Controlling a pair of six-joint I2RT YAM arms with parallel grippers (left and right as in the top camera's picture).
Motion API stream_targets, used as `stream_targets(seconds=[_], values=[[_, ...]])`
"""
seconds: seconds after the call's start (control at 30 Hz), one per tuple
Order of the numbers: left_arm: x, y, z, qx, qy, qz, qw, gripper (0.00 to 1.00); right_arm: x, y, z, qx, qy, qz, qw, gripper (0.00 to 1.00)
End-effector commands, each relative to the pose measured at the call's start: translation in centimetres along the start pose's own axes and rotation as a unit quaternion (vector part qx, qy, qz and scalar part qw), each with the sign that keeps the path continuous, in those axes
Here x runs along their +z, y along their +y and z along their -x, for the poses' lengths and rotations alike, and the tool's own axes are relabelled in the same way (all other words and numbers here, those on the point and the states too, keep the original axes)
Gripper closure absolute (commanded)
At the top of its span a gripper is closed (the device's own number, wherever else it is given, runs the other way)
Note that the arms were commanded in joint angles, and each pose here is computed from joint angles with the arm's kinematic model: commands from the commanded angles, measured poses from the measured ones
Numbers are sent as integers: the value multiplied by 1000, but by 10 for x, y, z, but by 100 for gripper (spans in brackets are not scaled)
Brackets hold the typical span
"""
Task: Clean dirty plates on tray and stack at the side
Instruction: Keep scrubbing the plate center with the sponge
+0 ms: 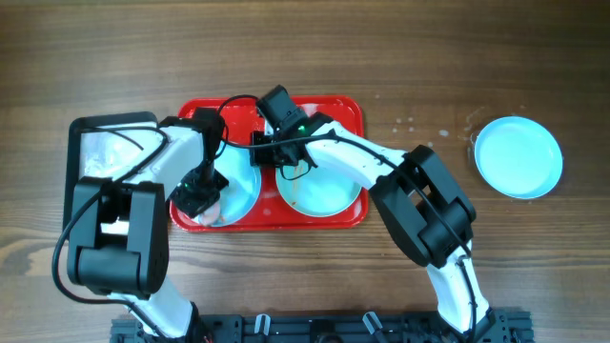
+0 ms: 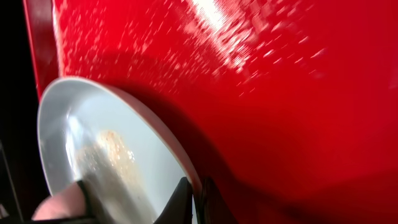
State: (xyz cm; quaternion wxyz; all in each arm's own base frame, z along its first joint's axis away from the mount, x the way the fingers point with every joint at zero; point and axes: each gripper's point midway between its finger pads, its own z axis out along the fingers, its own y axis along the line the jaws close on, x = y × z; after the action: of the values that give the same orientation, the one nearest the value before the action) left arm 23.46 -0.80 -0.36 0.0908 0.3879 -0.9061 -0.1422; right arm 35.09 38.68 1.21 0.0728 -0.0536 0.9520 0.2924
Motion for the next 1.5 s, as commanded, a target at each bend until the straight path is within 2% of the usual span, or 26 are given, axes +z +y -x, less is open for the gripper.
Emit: stream_targets(seconds=[0.0, 0.17, 0.33, 0.53, 0.67, 0.77, 0.83, 0.93, 1.03, 1.23, 1.3, 1.47], values=[[49, 31, -68, 51, 180, 72, 980, 96, 1, -44, 24, 34, -43, -60, 997, 96], [14, 11, -51, 112, 172, 34, 978, 96, 1, -45, 24, 34, -43, -61, 997, 96], [-38, -15, -46, 214, 178, -56, 959, 96, 1, -45, 24, 34, -43, -61, 997, 96], [-43, -29, -31, 241, 137, -84, 957, 96, 1, -45, 24, 34, -43, -60, 997, 96], [-36, -35, 5, 187, 49, -57, 980, 96, 1, -44, 24, 33, -42, -59, 997, 96], [-36, -54, 27, 154, -3, -82, 985, 96, 1, -44, 23, 33, -41, -58, 997, 96], [-40, -72, 43, 123, -41, -114, 985, 96, 1, -44, 23, 33, -41, -58, 997, 96], [-49, -95, 61, 116, -83, -158, 977, 96, 1, -43, 24, 32, -41, -58, 997, 96], [-59, -103, 68, 113, -99, -177, 973, 96, 1, -44, 23, 29, -40, -58, 997, 96], [-126, -91, 73, 112, -132, -209, 962, 96, 1, -42, 24, 27, -42, -55, 997, 96], [-161, -73, 73, 102, -146, -224, 958, 96, 1, -41, 24, 27, -41, -52, 997, 96], [-186, -21, 81, 59, -152, -231, 959, 96, 2, -39, 24, 14, -39, -48, 998, 96]])
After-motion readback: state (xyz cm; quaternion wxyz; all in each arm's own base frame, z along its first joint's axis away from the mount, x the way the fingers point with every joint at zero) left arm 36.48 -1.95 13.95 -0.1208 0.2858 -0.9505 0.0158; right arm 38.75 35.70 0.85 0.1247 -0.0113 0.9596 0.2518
